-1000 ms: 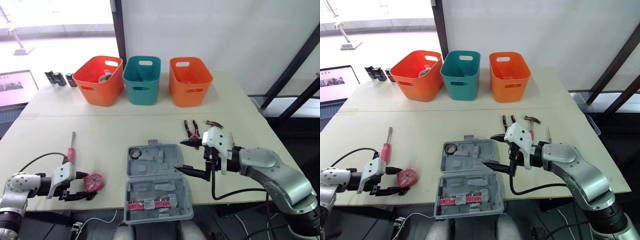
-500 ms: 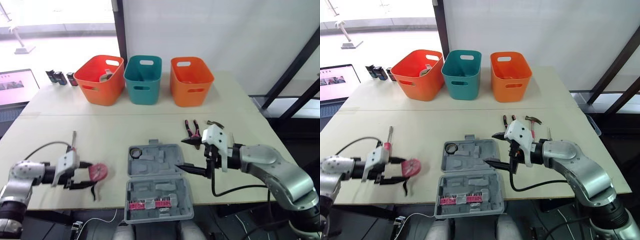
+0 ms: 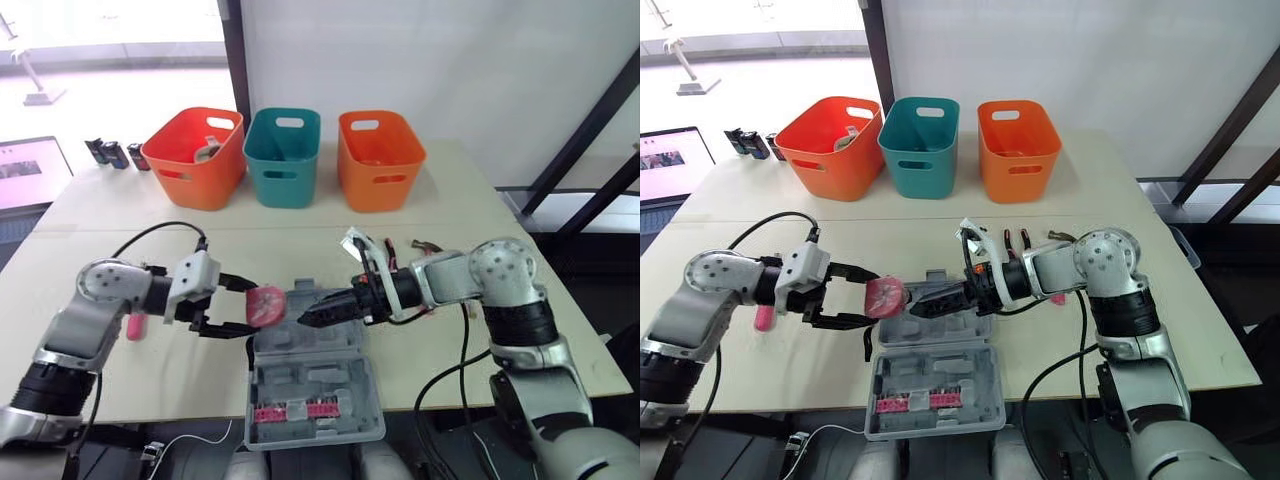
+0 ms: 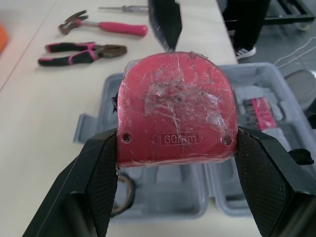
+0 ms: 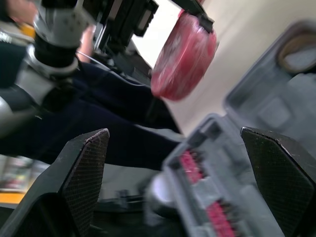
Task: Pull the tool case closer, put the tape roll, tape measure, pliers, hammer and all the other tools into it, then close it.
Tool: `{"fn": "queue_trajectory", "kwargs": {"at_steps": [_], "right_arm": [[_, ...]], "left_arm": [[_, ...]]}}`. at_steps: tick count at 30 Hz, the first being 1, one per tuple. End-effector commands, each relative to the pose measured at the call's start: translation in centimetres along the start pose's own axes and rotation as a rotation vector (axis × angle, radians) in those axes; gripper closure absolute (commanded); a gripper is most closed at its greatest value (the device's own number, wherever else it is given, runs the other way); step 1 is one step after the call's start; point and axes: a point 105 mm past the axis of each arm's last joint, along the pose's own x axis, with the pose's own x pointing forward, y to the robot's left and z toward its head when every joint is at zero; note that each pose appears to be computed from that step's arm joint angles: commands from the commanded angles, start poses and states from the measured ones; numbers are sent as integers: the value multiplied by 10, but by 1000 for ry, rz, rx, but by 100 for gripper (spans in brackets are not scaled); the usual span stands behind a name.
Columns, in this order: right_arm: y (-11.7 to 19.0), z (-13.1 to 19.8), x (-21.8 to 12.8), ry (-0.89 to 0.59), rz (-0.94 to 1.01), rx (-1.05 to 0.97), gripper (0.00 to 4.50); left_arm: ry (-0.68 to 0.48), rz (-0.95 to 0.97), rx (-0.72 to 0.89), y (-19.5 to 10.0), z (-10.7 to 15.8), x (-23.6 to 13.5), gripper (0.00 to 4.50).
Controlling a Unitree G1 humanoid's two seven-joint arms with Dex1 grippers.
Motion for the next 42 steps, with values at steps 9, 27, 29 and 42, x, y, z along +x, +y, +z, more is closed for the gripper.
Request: {"fn": "queue_trajectory", "kwargs": {"at_steps": [9,27,29,42], "right_arm": [[5,6,5,6,-1,152,0],[5,19,6,-71,3,166,368],[5,19,6,-74,6,166,405],[-12,8,-26,-129,-19,232,405]], "left_arm": [[-44,-26,97,-1,26,16,159],[-52,-22,114,1,26,27,159],[-59,-11,113,2,27,29,159],[-209,42,-58,0,36,16,12]]}}
